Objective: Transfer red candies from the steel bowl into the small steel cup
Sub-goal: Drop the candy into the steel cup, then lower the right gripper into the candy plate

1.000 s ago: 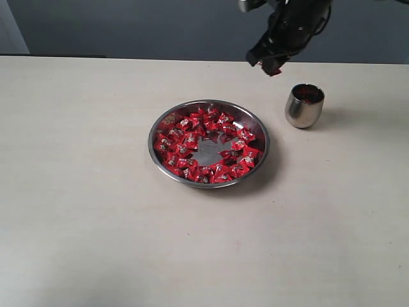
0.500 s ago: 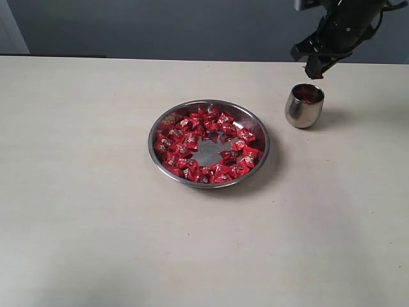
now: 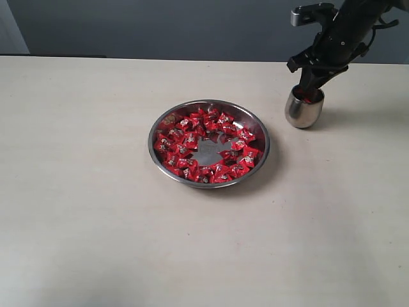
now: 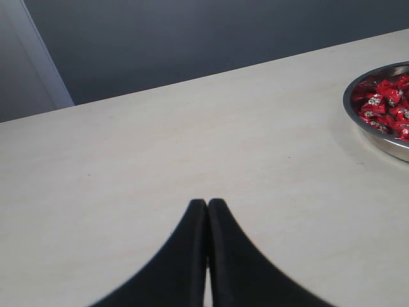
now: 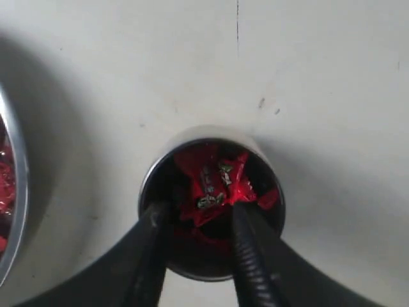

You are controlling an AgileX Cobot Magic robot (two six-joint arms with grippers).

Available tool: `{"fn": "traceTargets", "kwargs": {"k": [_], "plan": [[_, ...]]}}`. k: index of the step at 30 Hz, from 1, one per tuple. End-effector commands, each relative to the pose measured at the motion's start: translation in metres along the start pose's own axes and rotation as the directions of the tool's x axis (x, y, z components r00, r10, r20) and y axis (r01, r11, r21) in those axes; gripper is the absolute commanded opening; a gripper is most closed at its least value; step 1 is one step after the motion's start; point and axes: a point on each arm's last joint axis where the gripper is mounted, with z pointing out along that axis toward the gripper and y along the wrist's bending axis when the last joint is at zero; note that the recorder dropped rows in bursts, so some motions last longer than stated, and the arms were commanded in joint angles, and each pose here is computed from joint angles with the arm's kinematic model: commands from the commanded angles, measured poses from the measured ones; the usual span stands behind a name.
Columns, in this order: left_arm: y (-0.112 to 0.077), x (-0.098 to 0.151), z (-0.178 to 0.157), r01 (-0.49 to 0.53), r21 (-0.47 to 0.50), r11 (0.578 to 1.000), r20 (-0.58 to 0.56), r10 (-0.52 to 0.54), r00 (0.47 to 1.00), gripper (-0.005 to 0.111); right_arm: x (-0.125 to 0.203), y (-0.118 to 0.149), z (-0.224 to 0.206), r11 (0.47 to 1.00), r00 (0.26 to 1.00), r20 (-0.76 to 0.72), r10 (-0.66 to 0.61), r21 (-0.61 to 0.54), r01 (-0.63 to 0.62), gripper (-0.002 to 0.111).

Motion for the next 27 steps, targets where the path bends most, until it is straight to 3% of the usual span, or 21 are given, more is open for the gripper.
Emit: {"fn": "traceTargets", "kwargs": {"k": [1, 5, 7, 8, 10, 13, 16, 19, 27], "plan": [[0.0, -0.001, 0.0, 0.003, -0.001, 1.0, 0.012, -0.003, 1.0, 0.0, -0.001, 0.0, -0.008, 1.0, 1.0, 0.028, 0.013, -0.022, -0.012, 0.033], [0.0, -0.001, 0.0, 0.003, -0.001, 1.0, 0.012, -0.003, 1.0, 0.0, -0.009, 0.024, -0.022, 0.988, 0.995, 0.091, 0.039, -0.155, -0.024, 0.033], [0.0, -0.001, 0.0, 0.003, -0.001, 1.0, 0.012, -0.003, 1.0, 0.0, -0.014, 0.043, -0.025, 0.966, 0.992, 0.123, 0.001, -0.255, 0.03, 0.033], [0.0, -0.001, 0.0, 0.003, -0.001, 1.0, 0.012, -0.003, 1.0, 0.0, -0.019, 0.067, -0.023, 0.934, 0.988, 0.145, -0.057, -0.341, 0.104, 0.033], [0.0, -0.001, 0.0, 0.003, -0.001, 1.0, 0.012, -0.003, 1.0, 0.0, -0.023, 0.1, -0.01, 0.908, 0.981, 0.138, -0.133, -0.379, 0.176, 0.033], [0.0, -0.001, 0.0, 0.003, -0.001, 1.0, 0.012, -0.003, 1.0, 0.0, -0.024, 0.144, 0.015, 0.885, 0.965, 0.108, -0.238, -0.386, 0.261, 0.037], [0.0, -0.001, 0.0, 0.003, -0.001, 1.0, 0.012, -0.003, 1.0, 0.0, -0.023, 0.182, 0.046, 0.875, 0.924, 0.081, -0.373, -0.301, 0.38, 0.049], [0.0, -0.001, 0.0, 0.003, -0.001, 1.0, 0.012, -0.003, 1.0, 0.0, -0.022, 0.202, 0.066, 0.893, 0.928, 0.066, -0.366, -0.255, 0.37, 0.049], [0.0, -0.001, 0.0, 0.003, -0.001, 1.0, 0.012, -0.003, 1.0, 0.0, -0.021, 0.208, 0.099, 0.918, 0.947, 0.06, -0.316, -0.232, 0.321, 0.049]]}}
